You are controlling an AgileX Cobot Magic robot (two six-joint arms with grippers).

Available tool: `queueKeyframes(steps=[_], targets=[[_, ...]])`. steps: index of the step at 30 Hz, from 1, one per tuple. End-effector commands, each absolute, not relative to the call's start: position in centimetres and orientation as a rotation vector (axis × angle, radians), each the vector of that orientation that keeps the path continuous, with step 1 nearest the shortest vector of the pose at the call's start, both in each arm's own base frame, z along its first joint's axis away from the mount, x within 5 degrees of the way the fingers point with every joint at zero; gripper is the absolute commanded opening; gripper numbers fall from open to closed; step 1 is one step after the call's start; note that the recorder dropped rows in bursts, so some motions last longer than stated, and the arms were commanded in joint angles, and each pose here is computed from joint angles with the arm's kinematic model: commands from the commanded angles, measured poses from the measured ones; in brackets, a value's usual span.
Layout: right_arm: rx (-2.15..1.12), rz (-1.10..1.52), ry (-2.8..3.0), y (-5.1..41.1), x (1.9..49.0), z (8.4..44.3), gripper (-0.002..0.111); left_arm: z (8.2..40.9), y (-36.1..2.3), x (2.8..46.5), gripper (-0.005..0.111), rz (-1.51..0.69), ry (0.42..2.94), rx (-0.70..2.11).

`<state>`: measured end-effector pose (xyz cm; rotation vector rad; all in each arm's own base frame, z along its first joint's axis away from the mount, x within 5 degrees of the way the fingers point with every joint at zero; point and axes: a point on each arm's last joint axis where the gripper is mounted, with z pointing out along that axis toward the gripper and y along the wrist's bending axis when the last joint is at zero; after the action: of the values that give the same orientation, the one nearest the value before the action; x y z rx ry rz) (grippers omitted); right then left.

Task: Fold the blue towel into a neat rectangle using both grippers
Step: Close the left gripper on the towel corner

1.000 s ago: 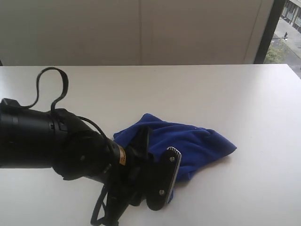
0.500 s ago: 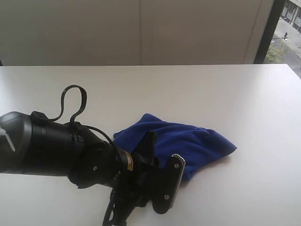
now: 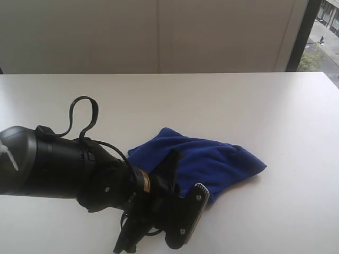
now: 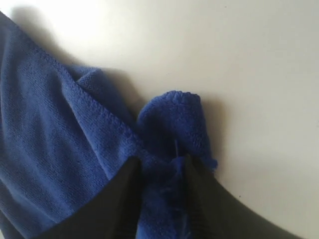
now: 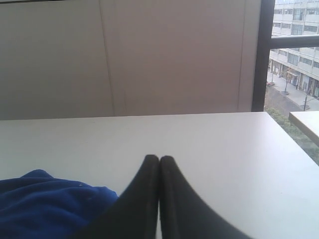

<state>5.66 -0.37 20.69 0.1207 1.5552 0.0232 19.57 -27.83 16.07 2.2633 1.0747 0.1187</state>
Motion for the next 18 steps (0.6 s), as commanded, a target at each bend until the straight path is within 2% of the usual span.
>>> queueKeyframes(steps=[1, 3, 6, 13, 15, 18], targets=[[0.122, 0.028, 1.546, -0.4, 5.6, 20.7, 0.0, 15.7, -27.6, 19.1, 0.045, 0.12, 1.022, 2.339], [0.122, 0.028, 1.546, -0.4, 5.6, 20.7, 0.0, 15.7, -27.5, 19.0, 0.057, 0.116, 1.026, 2.348], [0.122, 0.028, 1.546, -0.4, 5.6, 20.7, 0.0, 15.8, -27.7, 19.2, 0.056, 0.133, 1.005, 2.324], [0.123, 0.03, 1.545, -0.4, 5.6, 20.7, 0.0, 14.9, -27.4, 20.2, 0.043, 0.159, 1.005, 2.325], [0.123, 0.03, 1.545, -0.4, 5.6, 20.7, 0.0, 15.1, -27.6, 20.3, 0.032, 0.172, 0.995, 2.297], [0.123, 0.03, 1.545, -0.4, 5.6, 20.7, 0.0, 15.3, -27.7, 20.5, 0.025, 0.181, 0.991, 2.267]])
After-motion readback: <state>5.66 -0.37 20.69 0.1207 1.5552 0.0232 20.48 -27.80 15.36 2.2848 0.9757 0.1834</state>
